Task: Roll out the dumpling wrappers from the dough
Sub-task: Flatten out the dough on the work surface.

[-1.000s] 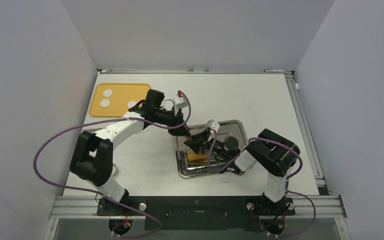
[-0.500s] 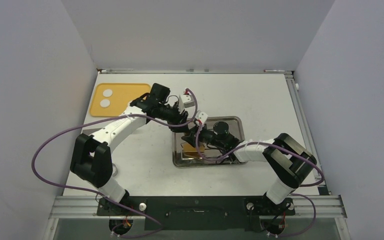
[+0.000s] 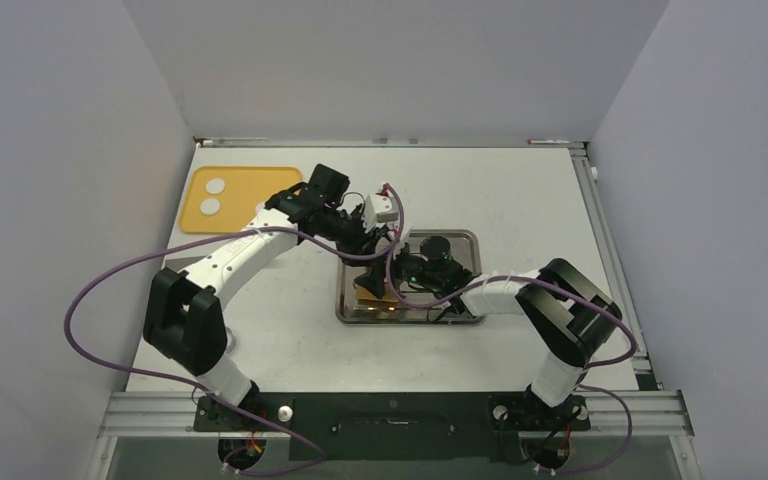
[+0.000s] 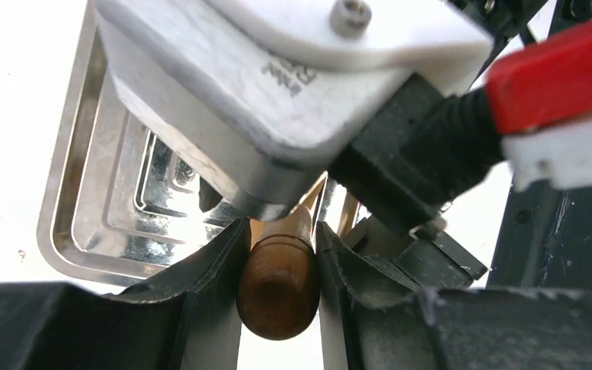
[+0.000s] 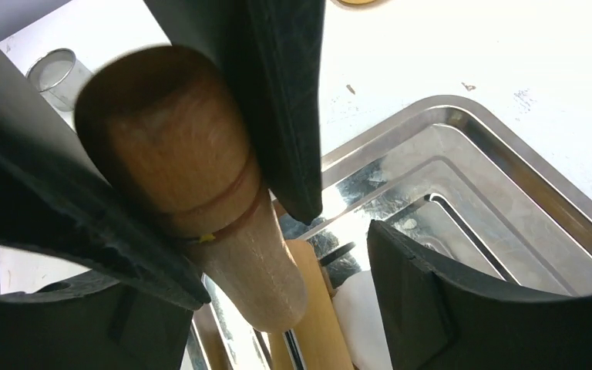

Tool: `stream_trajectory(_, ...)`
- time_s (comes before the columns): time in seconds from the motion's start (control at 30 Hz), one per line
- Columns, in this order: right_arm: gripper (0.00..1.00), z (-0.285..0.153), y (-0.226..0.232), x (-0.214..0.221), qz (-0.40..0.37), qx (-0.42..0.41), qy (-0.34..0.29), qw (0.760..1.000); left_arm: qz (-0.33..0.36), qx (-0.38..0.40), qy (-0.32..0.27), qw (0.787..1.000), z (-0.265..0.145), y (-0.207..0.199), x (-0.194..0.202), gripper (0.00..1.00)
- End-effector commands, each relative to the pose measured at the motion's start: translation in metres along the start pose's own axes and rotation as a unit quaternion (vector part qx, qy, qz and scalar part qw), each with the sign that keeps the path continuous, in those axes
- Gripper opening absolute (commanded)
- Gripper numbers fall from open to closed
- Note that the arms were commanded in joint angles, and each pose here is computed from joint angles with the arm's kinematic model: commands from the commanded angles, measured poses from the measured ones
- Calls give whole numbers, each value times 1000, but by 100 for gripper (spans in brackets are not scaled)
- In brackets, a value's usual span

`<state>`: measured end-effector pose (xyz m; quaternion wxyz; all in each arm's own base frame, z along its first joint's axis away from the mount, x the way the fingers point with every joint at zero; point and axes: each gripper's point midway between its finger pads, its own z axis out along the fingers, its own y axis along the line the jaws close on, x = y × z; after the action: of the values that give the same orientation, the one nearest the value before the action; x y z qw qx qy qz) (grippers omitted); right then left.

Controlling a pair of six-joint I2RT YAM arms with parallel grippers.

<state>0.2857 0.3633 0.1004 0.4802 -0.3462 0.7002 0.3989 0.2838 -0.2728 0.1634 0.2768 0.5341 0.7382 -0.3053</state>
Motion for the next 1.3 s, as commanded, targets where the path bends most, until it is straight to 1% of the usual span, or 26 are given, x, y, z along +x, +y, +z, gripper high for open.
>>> stream_trajectory(0.0, 71, -14, 2, -29, -4, 11, -17, 1000, 15, 15, 5, 1000, 2, -3, -1, 0)
stream_trajectory(0.07, 71, -23, 1, -28, -14, 20, -5, 1000, 14, 27, 0, 1000, 0, -8, -5, 0)
stream_trajectory(0.2, 71, -33, -3, -28, -32, 38, 4, 999, 16, 53, -30, 998, -12, -25, -29, 0)
stream_trajectory(0.27, 70, -32, -4, -26, -34, 37, -3, 999, 28, 50, -41, 997, -17, -32, -39, 0)
stream_trajectory(0.37, 70, -24, -3, -26, -32, 26, -25, 999, 42, 41, -39, 998, -14, -35, -44, 0)
stream_trajectory(0.5, 67, -16, -2, -19, -39, 9, -44, 998, 30, 38, -31, 998, -9, -30, -42, 0)
stream_trajectory(0.53, 63, -16, -2, -17, -40, 7, -52, 998, 27, 40, -31, 998, -8, -31, -42, 0)
stream_trajectory(0.57, 54, -15, -1, -16, -42, 3, -60, 997, 24, 43, -32, 998, -7, -31, -42, 0)
stream_trajectory(0.63, 28, -16, -1, -15, -39, 0, -77, 996, 20, 47, -32, 998, -5, -32, -42, 0)
stream_trajectory(0.67, 17, -16, -2, -14, -35, 1, -82, 996, 19, 47, -34, 998, -5, -32, -43, 0)
stream_trajectory(0.7, 10, -18, -4, -13, -32, 2, -87, 996, 18, 47, -36, 998, -5, -31, -43, 0)
stream_trajectory(0.73, 9, -20, -4, -12, -28, 1, -93, 995, 15, 47, -40, 998, -6, -30, -44, 0)
stream_trajectory(0.77, 8, -22, -3, -13, -23, -3, -102, 994, 11, 48, -48, 998, -8, -30, -46, 3)
stream_trajectory(0.87, 8, -31, -1, -23, -12, -17, -132, 991, 9, 72, -93, 993, -19, -32, -57, 35)
stream_trajectory(0.93, 8, -35, -1, -33, -13, -19, -147, 989, 8, 77, -137, 987, -30, -31, -68, 52)
stream_trajectory(0.97, 8, -36, -1, -38, -16, -21, -154, 988, 11, 77, -158, 984, -35, -30, -73, 54)
stream_trajectory(1.03, 8, -38, -1, -49, -25, -27, -166, 985, 14, 73, -183, 980, -43, -26, -79, 55)
stream_trajectory(1.07, 8, -39, -1, -54, -30, -32, -173, 984, 14, 79, -188, 979, -45, -25, -79, 57)
stream_trajectory(1.13, 8, -41, -1, -66, -35, -41, -191, 980, 18, 90, -205, 974, -45, -24, -80, 66)
stream_trajectory(1.2, 8, -42, -1, -76, -42, -52, -204, 977, 19, 103, -220, 970, -39, -26, -75, 68)
stream_trajectory(1.23, 8, -41, -1, -78, -46, -57, -206, 976, 22, 112, -229, 967, -36, -29, -75, 72)
stream_trajectory(1.27, 8, -40, 0, -82, -51, -61, -209, 975, 24, 120, -239, 963, -35, -30, -77, 72)
